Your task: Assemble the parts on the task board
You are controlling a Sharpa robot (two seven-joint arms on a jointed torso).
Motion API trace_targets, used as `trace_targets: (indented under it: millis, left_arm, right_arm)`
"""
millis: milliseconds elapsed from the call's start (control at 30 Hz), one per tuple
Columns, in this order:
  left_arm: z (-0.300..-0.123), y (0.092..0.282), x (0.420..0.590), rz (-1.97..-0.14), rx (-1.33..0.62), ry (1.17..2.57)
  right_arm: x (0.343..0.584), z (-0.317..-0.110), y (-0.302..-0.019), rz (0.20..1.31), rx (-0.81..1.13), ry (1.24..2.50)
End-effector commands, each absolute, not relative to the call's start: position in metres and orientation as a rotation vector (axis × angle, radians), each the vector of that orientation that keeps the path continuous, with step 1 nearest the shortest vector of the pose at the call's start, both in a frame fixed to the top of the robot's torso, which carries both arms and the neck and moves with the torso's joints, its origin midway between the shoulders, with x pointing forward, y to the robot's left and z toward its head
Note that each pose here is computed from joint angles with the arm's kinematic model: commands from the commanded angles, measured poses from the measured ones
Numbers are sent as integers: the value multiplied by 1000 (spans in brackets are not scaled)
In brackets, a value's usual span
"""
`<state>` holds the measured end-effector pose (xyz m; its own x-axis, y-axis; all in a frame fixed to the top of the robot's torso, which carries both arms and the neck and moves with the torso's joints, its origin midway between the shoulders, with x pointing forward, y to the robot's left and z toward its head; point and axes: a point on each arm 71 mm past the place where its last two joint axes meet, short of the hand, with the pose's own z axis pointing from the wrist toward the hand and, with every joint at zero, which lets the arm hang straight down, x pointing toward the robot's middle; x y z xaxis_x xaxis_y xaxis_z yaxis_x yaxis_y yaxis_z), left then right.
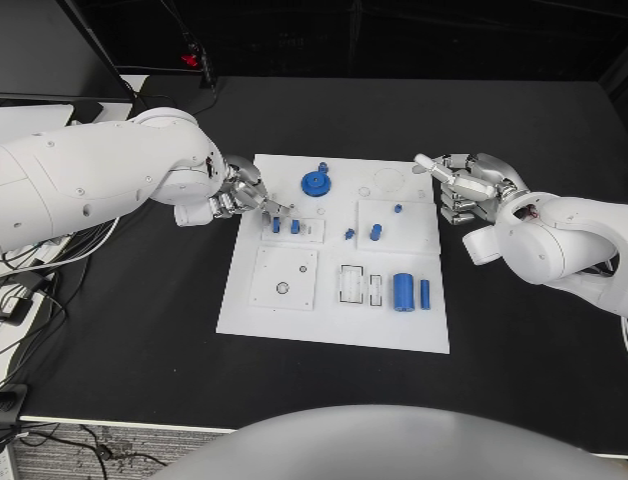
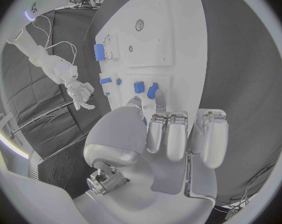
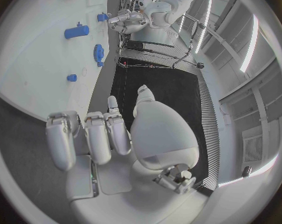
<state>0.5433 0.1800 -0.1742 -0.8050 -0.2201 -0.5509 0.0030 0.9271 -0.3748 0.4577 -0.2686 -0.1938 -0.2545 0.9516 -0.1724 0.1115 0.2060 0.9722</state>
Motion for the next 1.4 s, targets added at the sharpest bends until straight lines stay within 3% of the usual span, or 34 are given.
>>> trace_targets:
  millis: [33,1400]
  left_arm:
    - [-175,178,542,-491,-111,2508]
    - [-177,173,552,-406,-76,2581]
  right_arm:
    - [457,-192,-267,1185,1022,1573]
    - [457,-192,-267,1183,1023,1574]
